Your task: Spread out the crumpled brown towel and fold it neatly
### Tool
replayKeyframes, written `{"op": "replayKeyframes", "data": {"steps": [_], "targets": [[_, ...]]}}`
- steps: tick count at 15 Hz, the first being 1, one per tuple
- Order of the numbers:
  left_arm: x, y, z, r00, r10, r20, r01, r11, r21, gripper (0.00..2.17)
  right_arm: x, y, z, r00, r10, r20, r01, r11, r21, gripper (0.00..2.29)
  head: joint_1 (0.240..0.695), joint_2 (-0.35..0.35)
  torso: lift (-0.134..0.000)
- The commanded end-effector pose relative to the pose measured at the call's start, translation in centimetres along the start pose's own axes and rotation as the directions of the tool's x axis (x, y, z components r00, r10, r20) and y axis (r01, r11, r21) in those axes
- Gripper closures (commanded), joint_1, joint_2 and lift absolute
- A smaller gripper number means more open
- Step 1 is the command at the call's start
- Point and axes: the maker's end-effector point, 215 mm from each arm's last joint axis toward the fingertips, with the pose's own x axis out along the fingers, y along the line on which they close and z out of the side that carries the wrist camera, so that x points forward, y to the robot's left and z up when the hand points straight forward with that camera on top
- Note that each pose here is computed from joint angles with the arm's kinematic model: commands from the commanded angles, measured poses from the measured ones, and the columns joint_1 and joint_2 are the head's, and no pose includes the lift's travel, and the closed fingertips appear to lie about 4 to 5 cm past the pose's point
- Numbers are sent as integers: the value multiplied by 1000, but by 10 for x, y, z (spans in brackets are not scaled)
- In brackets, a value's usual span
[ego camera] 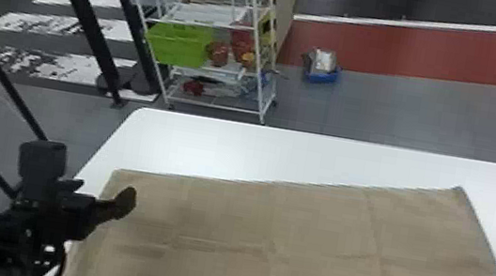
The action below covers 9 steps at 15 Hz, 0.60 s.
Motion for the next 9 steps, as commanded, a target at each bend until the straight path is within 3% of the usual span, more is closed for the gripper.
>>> {"op": "replayKeyframes", "data": {"steps": [1,6,9], "targets": [[0,0,-1,1000,-1,-3,1,1000,1,60,1,-2,-7,999,-21,-48,20,999,-26,147,695,287,-122],[1,0,0,1000,1,6,-1,1000,2,60,8,8,2,998,-7,-64,5,999,-36,151,695,283,-122],[1,2,-1,1000,3,6,-3,1000,5,60,14,5,2,994,-44,-103,37,997,-71,154,695,301,-122]]}}
